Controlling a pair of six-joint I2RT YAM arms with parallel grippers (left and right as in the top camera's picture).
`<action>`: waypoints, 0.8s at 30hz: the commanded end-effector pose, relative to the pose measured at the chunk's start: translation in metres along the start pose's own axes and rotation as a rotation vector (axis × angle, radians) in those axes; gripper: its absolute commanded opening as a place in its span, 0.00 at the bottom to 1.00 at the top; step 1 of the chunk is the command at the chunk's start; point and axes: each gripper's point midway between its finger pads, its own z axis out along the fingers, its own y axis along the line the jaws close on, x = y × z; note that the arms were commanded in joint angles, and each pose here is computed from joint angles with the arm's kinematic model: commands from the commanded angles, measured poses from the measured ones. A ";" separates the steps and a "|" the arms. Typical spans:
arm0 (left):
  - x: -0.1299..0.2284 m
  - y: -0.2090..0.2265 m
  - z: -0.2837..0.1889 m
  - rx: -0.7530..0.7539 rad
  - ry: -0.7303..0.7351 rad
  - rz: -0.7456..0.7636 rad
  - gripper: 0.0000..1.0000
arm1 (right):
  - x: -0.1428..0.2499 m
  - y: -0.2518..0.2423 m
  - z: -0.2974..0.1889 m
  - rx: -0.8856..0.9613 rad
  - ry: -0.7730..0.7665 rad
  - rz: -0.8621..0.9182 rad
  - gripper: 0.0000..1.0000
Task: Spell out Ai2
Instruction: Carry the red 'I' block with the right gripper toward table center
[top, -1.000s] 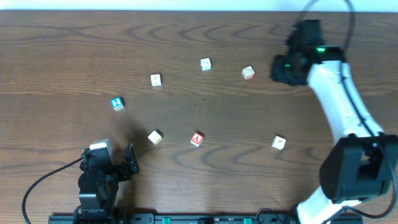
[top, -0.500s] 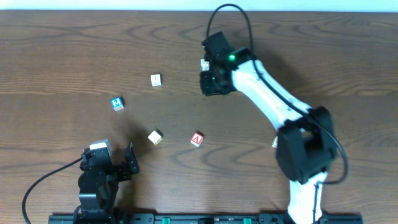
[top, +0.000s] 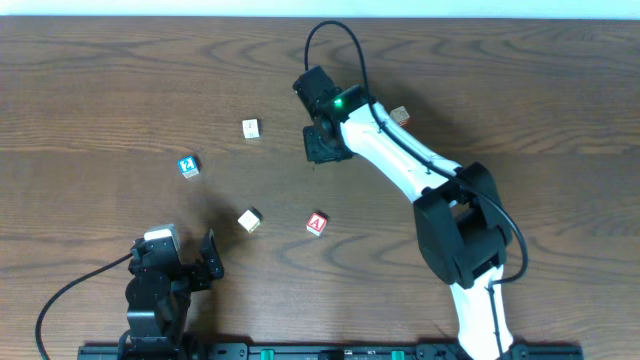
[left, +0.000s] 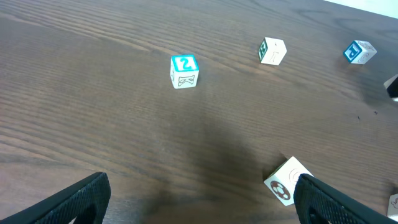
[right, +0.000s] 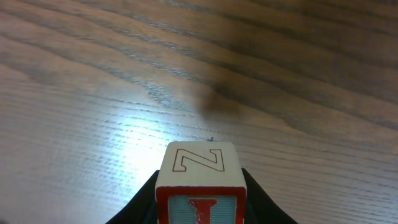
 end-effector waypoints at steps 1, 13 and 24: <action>0.002 0.002 0.002 -0.008 0.001 0.013 0.95 | -0.009 -0.008 0.001 0.061 -0.038 0.078 0.01; 0.002 0.002 0.002 -0.008 0.001 0.013 0.96 | 0.002 -0.009 0.020 0.080 0.008 0.134 0.01; 0.002 0.002 0.002 -0.008 0.001 0.013 0.95 | 0.002 -0.003 0.031 0.055 0.015 0.134 0.01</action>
